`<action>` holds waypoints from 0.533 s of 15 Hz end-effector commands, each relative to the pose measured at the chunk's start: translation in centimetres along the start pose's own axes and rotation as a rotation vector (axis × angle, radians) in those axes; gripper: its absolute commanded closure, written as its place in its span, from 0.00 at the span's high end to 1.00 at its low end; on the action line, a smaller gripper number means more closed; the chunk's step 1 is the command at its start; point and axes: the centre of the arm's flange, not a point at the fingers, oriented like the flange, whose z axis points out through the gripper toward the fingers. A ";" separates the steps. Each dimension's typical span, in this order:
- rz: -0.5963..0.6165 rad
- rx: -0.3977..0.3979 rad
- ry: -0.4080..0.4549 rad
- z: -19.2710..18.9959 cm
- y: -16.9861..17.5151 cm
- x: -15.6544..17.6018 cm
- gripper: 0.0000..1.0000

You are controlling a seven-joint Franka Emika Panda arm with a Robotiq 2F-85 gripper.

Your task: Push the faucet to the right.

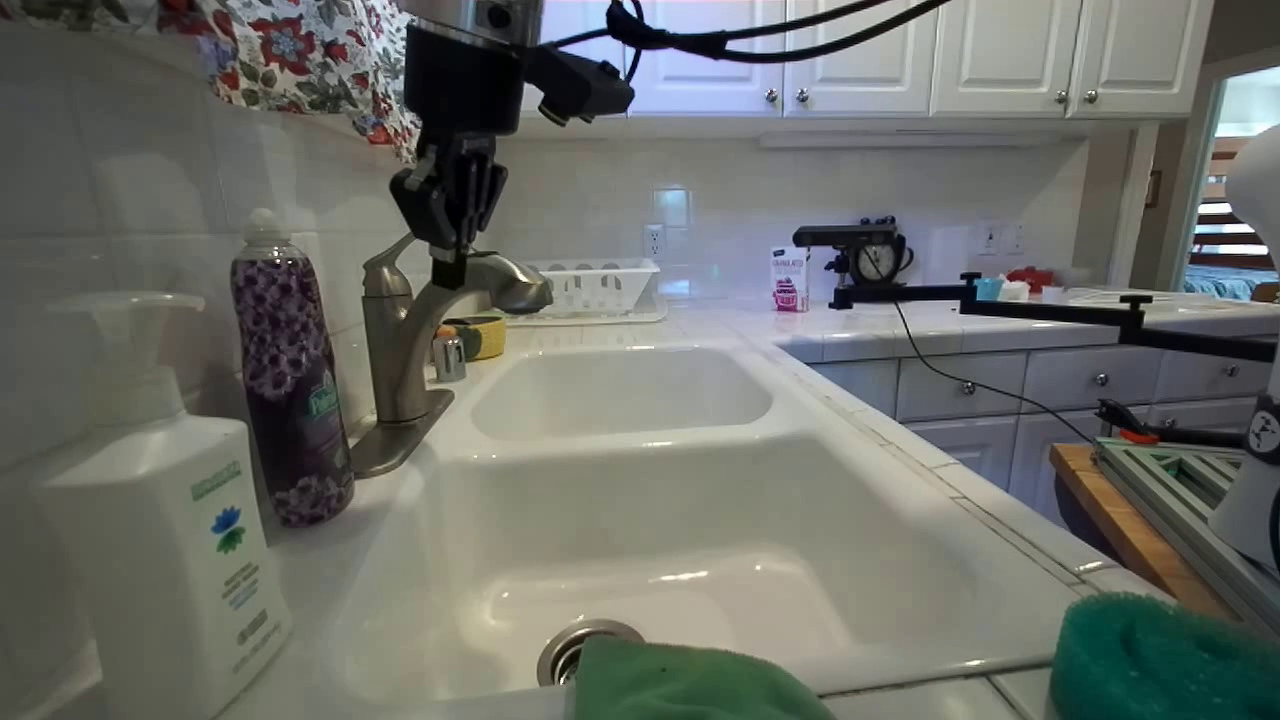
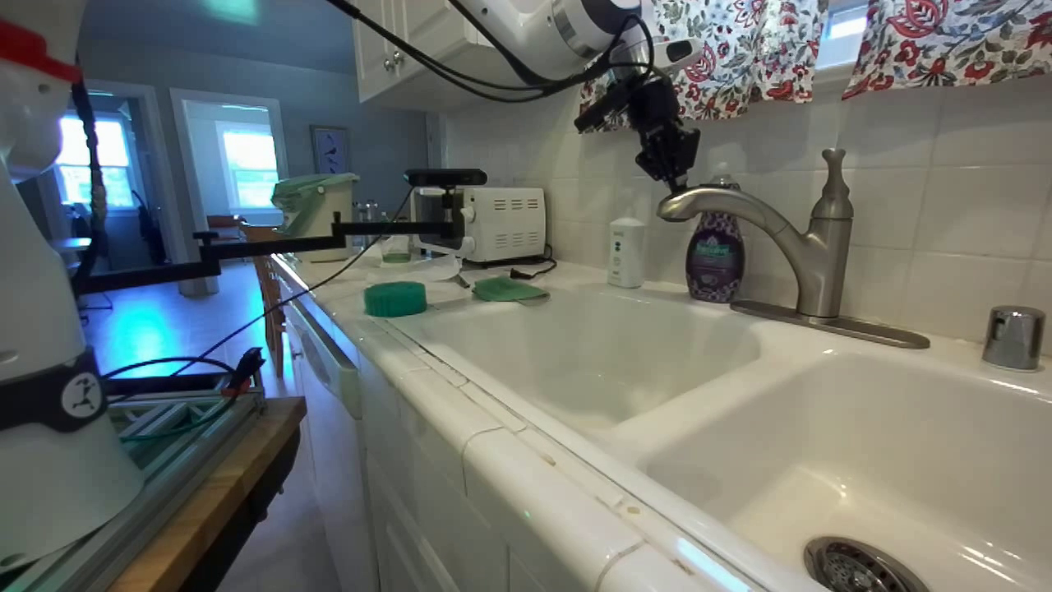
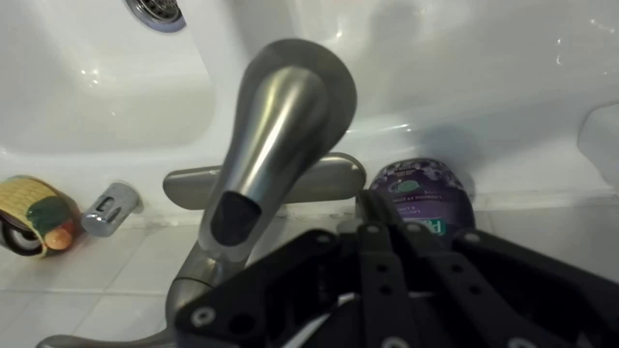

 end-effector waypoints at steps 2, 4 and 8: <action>0.038 -0.065 -0.059 0.6 -0.1 0.3 0.00; 0.051 -0.082 -0.081 0.9 0.4 0.0 0.00; 0.081 -0.109 -0.097 1.3 1.9 -0.3 0.00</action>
